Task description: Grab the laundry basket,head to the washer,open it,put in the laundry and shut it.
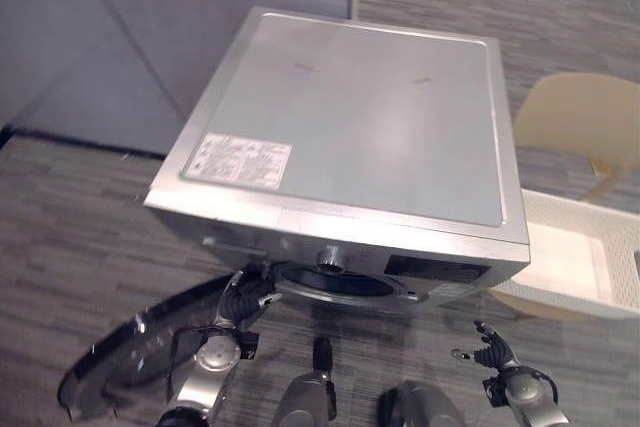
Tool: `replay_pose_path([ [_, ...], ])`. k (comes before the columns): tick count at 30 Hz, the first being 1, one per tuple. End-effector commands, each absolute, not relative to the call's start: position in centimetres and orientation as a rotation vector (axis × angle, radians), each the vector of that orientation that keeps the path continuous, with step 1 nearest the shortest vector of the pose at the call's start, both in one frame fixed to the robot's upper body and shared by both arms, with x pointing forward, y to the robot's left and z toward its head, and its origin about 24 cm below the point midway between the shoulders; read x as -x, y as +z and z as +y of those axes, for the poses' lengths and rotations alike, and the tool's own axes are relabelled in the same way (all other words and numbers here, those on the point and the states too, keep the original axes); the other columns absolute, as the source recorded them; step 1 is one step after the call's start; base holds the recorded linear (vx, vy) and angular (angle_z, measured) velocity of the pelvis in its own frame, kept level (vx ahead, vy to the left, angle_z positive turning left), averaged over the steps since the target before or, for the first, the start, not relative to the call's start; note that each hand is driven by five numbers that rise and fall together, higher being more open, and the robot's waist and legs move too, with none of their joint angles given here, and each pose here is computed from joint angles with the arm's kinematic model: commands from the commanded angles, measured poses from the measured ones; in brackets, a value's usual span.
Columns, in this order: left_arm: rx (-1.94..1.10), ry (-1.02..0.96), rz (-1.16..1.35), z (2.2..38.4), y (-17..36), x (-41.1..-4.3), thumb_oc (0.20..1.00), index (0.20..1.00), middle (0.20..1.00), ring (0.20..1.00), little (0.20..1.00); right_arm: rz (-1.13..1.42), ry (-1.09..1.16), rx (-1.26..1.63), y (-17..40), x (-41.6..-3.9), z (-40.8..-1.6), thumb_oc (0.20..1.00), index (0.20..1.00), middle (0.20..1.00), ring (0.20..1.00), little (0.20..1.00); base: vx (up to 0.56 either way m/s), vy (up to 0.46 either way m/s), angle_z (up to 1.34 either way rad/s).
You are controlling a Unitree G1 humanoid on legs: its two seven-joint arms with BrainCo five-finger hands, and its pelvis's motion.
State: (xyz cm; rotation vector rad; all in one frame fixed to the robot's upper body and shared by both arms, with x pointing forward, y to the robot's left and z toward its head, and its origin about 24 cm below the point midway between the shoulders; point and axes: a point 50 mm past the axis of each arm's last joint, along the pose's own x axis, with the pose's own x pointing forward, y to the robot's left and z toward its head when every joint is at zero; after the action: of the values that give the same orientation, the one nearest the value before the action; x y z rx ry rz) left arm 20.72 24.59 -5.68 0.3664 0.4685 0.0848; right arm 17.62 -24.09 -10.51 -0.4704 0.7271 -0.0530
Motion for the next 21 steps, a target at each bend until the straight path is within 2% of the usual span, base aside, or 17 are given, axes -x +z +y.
replay_pose_path([
  [1,-0.38,0.057,0.398,24.0,-4.7,-22.0,1.0,1.0,1.0,1.0,1.0,0.666,-0.081,0.453,-9.7,-18.7,-24.2,1.0,1.0,1.0,1.0,1.0,-0.33,-0.03,0.08],
  [7,-0.356,0.0,0.408,22.4,-5.2,-22.1,1.0,1.0,1.0,1.0,1.0,0.683,-0.113,0.469,-9.7,-18.3,-25.4,1.0,1.0,1.0,1.0,1.0,-0.33,0.089,0.53],
  [15,-0.392,-0.009,0.377,22.2,-4.6,-22.7,1.0,1.0,1.0,1.0,1.0,0.723,-0.141,0.439,-10.3,-18.0,-25.4,1.0,1.0,1.0,1.0,1.0,0.08,0.191,0.19],
  [21,-0.598,-0.027,0.196,23.8,-0.3,-24.8,1.0,1.0,1.0,1.0,1.0,0.724,-0.116,0.454,-10.2,-17.9,-25.4,1.0,1.0,1.0,1.0,1.0,0.08,0.175,-0.13],
])
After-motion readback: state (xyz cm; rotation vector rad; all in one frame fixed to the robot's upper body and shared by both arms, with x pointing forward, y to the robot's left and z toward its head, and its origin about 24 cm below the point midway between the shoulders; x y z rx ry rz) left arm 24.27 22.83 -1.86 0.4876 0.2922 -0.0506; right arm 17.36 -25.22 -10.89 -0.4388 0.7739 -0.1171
